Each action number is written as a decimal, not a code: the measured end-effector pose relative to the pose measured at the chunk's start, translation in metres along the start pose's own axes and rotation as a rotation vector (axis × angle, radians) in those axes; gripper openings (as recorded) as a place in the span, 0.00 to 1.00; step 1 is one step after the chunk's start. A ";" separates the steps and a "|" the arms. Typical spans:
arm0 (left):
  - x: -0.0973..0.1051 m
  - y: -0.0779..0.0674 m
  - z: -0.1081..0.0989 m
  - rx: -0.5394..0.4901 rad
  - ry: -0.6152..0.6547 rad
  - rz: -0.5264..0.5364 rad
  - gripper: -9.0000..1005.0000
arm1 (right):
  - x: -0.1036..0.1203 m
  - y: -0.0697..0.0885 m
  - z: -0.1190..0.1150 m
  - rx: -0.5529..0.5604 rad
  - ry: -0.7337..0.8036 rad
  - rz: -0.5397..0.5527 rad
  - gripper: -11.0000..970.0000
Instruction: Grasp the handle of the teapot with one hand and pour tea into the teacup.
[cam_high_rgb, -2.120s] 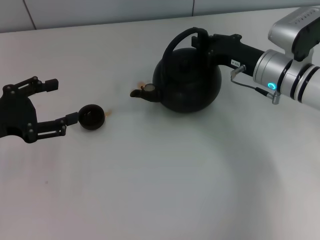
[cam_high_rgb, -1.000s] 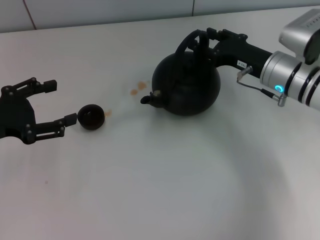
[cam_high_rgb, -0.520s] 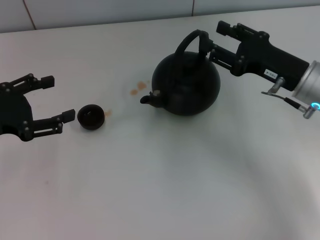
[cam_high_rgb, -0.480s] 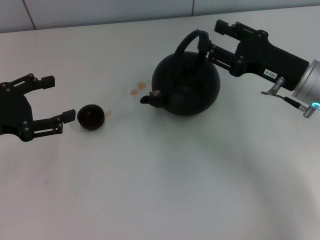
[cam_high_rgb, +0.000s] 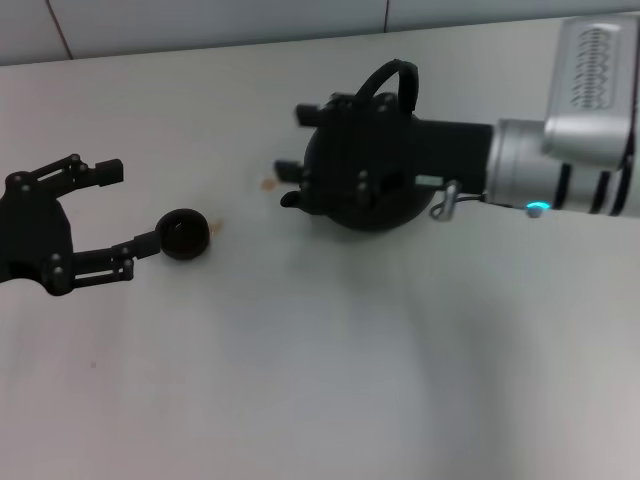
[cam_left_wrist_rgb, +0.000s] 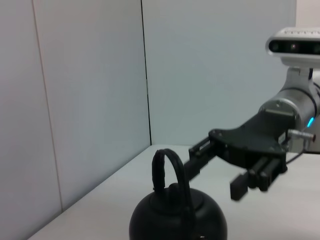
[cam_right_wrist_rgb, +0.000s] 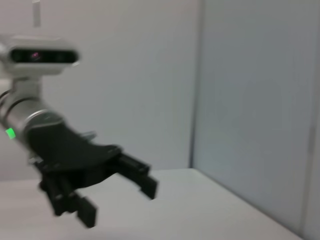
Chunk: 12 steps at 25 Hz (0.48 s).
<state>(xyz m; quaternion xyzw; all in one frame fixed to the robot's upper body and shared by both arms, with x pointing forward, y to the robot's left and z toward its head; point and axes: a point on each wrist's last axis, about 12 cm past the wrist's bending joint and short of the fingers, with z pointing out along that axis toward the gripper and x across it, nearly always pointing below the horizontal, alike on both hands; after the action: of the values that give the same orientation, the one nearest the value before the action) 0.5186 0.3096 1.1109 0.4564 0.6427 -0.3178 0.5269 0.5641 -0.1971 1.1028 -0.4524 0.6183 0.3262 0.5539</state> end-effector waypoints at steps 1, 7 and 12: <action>0.000 -0.001 -0.001 0.002 -0.006 -0.002 0.87 | -0.001 0.002 0.003 -0.017 0.005 -0.013 0.67; -0.001 -0.004 -0.005 0.013 -0.036 -0.015 0.87 | -0.001 0.012 0.009 -0.051 0.033 -0.054 0.67; 0.000 -0.005 -0.006 0.012 -0.038 -0.018 0.87 | 0.005 0.017 0.007 -0.059 0.057 -0.056 0.67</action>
<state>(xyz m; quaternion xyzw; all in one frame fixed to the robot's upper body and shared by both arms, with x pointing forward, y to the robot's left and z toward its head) 0.5117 0.3130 1.1123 0.4475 0.6347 -0.3350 0.5335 0.5516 -0.1857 1.0951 -0.4950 0.6110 0.3155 0.5311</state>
